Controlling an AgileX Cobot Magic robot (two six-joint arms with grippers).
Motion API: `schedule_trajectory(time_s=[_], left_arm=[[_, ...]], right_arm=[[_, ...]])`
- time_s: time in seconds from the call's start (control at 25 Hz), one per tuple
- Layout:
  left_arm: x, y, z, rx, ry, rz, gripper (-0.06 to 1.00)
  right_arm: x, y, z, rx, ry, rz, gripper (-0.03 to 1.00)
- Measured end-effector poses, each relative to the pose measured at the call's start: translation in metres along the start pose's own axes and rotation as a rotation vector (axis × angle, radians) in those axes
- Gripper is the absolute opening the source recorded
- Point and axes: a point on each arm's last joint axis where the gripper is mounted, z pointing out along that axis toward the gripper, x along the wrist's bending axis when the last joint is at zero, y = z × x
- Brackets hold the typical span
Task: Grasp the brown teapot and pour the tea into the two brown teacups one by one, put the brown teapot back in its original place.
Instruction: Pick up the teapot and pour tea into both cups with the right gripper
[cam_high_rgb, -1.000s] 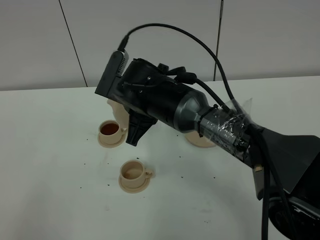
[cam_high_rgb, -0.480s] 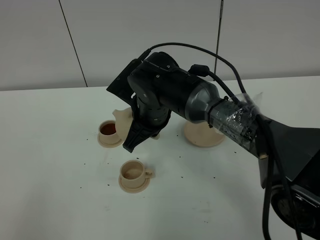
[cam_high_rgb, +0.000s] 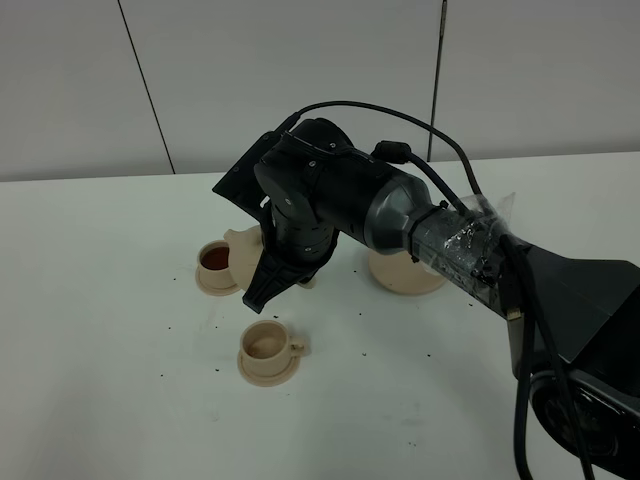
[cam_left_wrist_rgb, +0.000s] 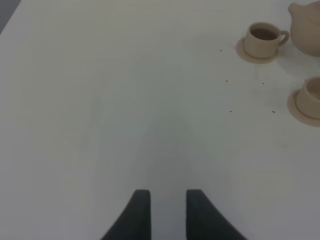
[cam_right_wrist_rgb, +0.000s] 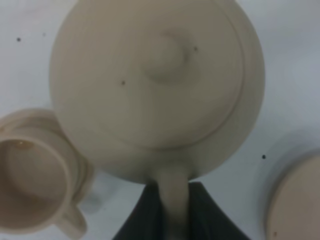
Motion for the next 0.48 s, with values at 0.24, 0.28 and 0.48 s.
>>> schedule_trajectory(time_s=[0.24,0.28,0.48], left_arm=[[0.000,0.000,0.000,0.000,0.000,0.000,0.24],[0.000,0.000,0.000,0.000,0.000,0.000,0.24],[0.000,0.000,0.000,0.000,0.000,0.000,0.24]], right_arm=[[0.002,-0.001,-0.002,0.015,0.024,0.013,0.09],[0.002,-0.002,-0.002,0.018,0.026,0.014,0.09],[0.000,-0.003,-0.014,0.037,0.026,0.017,0.09]])
